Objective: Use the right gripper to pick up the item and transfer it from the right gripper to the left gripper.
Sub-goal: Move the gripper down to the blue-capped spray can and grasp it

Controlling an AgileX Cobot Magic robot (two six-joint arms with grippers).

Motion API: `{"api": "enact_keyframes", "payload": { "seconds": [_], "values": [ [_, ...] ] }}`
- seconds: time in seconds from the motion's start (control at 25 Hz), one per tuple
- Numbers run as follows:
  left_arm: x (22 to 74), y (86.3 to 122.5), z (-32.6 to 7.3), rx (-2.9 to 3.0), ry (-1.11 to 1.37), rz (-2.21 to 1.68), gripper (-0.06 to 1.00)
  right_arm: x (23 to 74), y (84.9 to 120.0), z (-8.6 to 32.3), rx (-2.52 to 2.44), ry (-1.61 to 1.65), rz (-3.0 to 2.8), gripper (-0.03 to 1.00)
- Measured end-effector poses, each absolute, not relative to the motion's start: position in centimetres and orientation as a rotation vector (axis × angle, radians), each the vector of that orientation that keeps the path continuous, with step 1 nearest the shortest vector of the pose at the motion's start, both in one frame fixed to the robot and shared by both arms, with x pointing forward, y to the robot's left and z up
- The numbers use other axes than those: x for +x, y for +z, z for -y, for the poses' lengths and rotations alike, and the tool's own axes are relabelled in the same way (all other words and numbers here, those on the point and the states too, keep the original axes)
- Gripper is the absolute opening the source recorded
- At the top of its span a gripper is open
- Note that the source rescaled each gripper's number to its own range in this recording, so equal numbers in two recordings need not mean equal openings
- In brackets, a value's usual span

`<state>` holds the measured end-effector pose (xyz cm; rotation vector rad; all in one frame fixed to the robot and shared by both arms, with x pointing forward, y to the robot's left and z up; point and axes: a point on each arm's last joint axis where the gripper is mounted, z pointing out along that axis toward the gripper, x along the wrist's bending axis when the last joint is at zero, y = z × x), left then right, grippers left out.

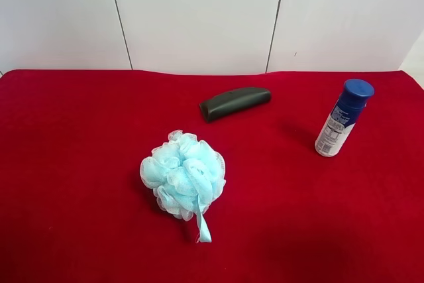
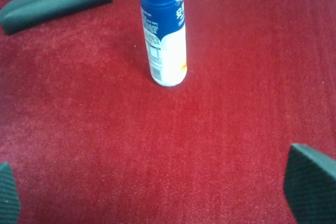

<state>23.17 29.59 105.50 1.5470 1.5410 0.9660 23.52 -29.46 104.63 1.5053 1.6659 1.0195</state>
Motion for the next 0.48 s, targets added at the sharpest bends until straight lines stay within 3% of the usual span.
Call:
{"api": "enact_keyframes", "payload": {
  "seconds": [0.48],
  "values": [
    [23.17,105.5,-29.59,1.547,0.966,-1.541,1.0,23.52,104.63,29.46,1.505,1.02,-1.666,1.0]
  ]
}}
